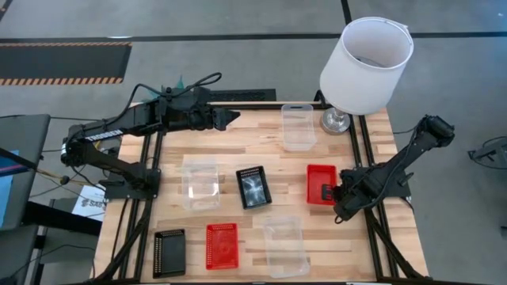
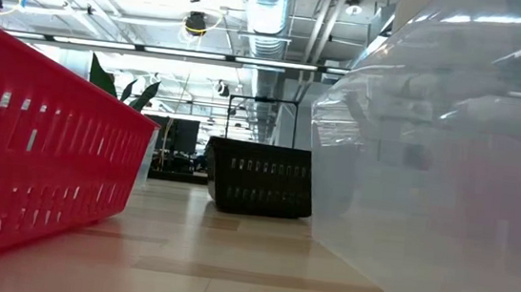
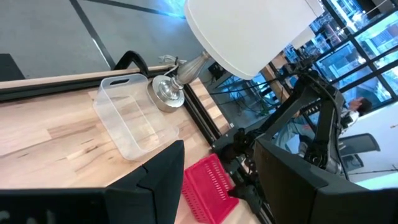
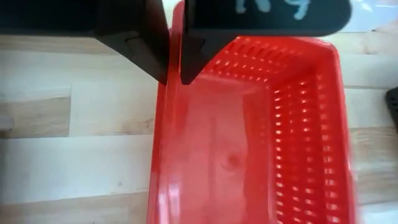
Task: Stack baskets by color
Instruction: Stack the top left red bin on the right red bin
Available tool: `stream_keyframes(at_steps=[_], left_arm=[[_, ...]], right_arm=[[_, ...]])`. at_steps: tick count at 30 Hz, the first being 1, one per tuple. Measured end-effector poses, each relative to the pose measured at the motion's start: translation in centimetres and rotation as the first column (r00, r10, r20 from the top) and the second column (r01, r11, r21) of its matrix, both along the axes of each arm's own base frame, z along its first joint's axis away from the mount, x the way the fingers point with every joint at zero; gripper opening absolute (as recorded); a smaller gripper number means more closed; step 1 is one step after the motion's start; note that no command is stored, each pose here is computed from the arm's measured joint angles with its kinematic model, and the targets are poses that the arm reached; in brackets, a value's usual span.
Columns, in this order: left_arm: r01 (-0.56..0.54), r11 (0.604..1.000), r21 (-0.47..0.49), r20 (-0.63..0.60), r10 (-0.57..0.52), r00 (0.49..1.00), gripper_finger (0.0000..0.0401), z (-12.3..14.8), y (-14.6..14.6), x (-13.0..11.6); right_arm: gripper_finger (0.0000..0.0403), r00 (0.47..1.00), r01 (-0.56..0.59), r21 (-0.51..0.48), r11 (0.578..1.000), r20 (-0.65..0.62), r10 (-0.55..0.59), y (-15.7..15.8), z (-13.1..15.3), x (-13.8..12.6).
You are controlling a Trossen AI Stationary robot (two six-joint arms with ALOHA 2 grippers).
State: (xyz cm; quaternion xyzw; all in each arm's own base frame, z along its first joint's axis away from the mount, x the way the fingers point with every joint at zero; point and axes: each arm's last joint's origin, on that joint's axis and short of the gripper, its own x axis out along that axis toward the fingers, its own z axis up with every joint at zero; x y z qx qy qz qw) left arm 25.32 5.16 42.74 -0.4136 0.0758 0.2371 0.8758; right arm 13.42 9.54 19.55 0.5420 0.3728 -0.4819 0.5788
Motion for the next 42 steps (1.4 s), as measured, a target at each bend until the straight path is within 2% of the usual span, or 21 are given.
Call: stream_keyframes(at_steps=[6,10,15,18,23,28,34,37,42], left_arm=[[0.000,1.000,-0.001,-0.003,0.000,1.000,0.0183,0.0,0.0,0.0],[0.000,1.000,-0.001,-0.003,0.000,1.000,0.0183,0.0,0.0,0.0],[0.036,0.999,-0.019,-0.022,-0.036,0.999,0.0183,-0.2,-0.2,0.0],[0.043,0.999,-0.028,-0.069,-0.044,0.997,0.0183,-0.7,-0.5,-0.2],[0.018,1.000,-0.024,-0.113,-0.020,0.993,0.0183,-1.1,-1.0,-0.3],[0.025,0.999,-0.020,-0.120,-0.028,0.992,0.0183,-1.1,-1.4,-0.2],[0.073,0.996,-0.043,-0.143,-0.079,0.987,0.0183,-1.3,-2.1,-0.2],[0.106,0.993,-0.059,-0.175,-0.115,0.978,0.0183,-1.6,-2.7,-0.3],[0.096,0.993,-0.062,-0.208,-0.107,0.972,0.0183,-1.9,-3.0,-0.5]], right_arm=[[0.0108,1.000,-0.012,0.002,1.000,0.006,0.012,0.0,0.2,0.0],[0.0144,0.999,-0.047,-0.008,0.999,0.010,0.047,0.0,1.5,0.0],[0.0169,0.997,-0.034,-0.059,0.998,-0.071,0.030,-0.6,3.2,-0.8],[0.0169,0.984,-0.020,-0.089,0.996,-0.179,0.004,-1.2,3.2,-1.6],[0.0158,0.962,-0.037,-0.081,0.996,-0.271,0.014,-1.6,3.0,-2.1],[0.0151,0.960,-0.062,-0.071,0.996,-0.276,0.040,-2.0,1.9,-1.8],[0.0142,0.953,-0.034,-0.083,0.996,-0.304,0.008,-2.4,1.3,-1.1],[0.0137,0.937,-0.055,-0.044,0.998,-0.348,0.036,-2.4,0.9,-0.6],[0.0132,0.933,-0.052,-0.016,0.999,-0.357,0.043,-2.5,0.3,0.3]])
